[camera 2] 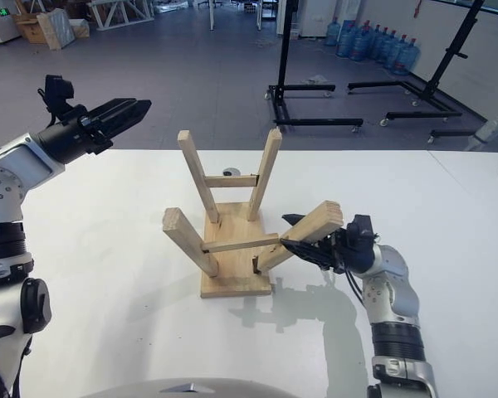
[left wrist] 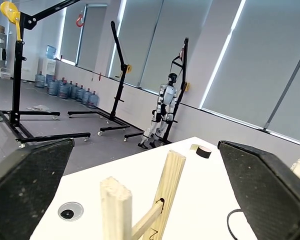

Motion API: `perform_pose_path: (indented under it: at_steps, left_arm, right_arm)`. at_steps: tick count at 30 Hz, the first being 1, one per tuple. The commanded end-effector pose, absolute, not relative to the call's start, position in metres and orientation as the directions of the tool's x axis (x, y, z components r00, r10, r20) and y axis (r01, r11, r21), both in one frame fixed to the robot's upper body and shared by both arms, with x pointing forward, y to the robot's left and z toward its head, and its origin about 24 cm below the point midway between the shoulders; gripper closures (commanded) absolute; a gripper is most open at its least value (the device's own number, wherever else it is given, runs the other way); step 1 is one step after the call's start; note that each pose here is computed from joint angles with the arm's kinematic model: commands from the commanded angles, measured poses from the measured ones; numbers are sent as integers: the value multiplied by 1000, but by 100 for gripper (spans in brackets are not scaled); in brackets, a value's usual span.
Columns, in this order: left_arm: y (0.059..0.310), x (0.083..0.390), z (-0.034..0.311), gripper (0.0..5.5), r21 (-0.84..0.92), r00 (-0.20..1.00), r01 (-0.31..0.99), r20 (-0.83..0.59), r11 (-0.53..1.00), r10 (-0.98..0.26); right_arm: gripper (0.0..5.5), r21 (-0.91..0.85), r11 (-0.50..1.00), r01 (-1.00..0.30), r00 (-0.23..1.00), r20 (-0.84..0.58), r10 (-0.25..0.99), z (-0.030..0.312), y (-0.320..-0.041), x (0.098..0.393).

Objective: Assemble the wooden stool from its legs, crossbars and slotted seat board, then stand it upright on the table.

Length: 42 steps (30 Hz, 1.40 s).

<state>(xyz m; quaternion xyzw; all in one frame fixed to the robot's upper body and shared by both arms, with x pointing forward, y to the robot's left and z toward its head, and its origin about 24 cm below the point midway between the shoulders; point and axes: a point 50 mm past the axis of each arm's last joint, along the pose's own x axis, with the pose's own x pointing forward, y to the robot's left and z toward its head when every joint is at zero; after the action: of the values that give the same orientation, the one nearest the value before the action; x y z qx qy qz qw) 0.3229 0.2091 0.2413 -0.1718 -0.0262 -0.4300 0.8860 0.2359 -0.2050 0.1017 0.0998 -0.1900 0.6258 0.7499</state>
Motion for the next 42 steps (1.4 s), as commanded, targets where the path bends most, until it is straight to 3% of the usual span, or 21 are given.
perform_pose_path:
  at_steps: [1,12,26,42]
  left_arm:
    - [205,321,237,25,-294,619,776,184,558,-764]
    - [200,320,238,25,-305,598,790,196,532,-777]
    - [198,319,237,25,-311,586,798,200,516,-786]
    - [195,318,235,25,-314,571,806,194,501,-798]
  right_arm:
    - [344,-116,196,-974,129,430,894,113,-203,237]
    - [344,-15,123,-992,107,407,907,94,-199,236]
    - [344,-78,167,-983,123,396,910,107,-207,244]
    - [344,-90,148,-985,109,337,935,99,-203,243]
